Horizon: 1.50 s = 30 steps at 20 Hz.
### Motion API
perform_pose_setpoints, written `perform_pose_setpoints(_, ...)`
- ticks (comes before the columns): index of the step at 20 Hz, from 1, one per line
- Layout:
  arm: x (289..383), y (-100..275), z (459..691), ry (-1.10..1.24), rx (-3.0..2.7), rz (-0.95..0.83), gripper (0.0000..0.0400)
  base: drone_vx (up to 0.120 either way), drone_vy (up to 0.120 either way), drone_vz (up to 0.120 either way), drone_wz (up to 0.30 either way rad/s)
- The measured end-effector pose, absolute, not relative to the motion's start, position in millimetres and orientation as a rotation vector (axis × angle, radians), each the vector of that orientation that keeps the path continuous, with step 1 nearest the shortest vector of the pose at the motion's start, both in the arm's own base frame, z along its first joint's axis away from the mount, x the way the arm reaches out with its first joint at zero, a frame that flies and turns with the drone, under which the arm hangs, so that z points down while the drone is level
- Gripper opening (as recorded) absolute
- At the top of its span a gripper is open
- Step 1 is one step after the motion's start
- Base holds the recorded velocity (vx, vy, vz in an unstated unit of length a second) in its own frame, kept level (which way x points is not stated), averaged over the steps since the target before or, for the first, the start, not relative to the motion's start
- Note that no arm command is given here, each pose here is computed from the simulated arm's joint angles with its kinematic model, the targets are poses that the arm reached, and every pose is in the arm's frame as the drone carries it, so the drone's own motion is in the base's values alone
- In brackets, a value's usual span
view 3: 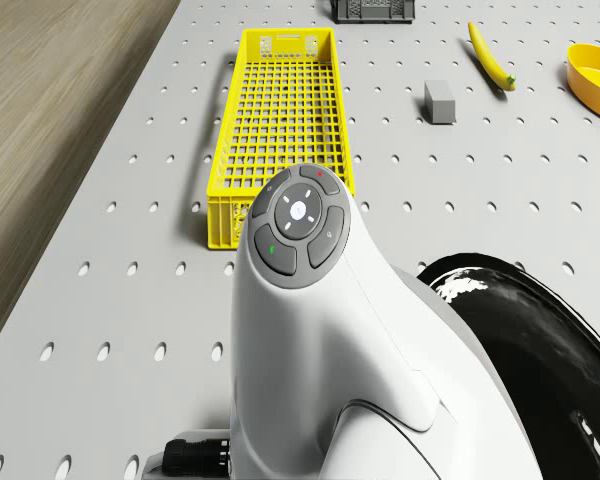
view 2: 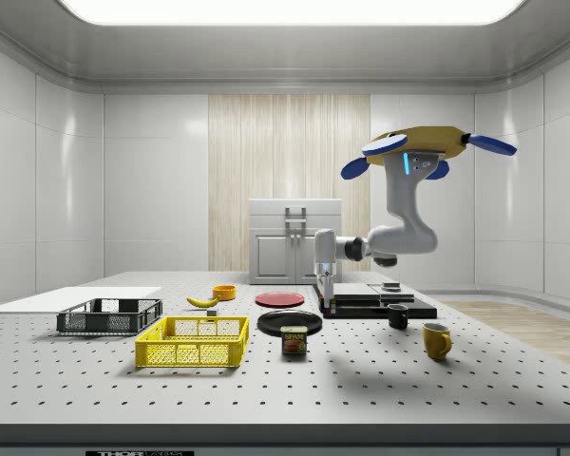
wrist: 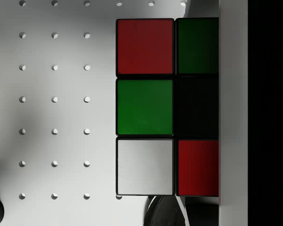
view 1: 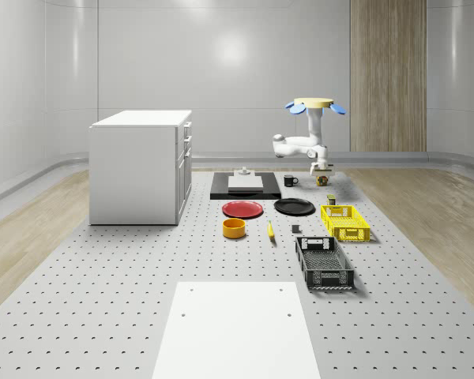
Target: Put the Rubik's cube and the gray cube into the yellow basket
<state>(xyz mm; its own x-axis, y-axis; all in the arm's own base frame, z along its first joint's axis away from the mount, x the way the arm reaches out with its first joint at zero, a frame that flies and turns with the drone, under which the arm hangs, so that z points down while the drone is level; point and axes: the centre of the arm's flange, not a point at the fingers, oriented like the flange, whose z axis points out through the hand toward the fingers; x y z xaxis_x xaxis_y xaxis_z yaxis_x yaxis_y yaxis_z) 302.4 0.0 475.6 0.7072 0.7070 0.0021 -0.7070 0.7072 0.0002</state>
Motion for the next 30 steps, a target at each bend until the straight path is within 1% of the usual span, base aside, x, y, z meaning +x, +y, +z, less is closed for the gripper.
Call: perform_pose_setpoints(30, 302.4, 0.0, 475.6, -0.002, 0.001, 0.785, 0.0325, 0.12, 0.0, 0.0, 0.0)
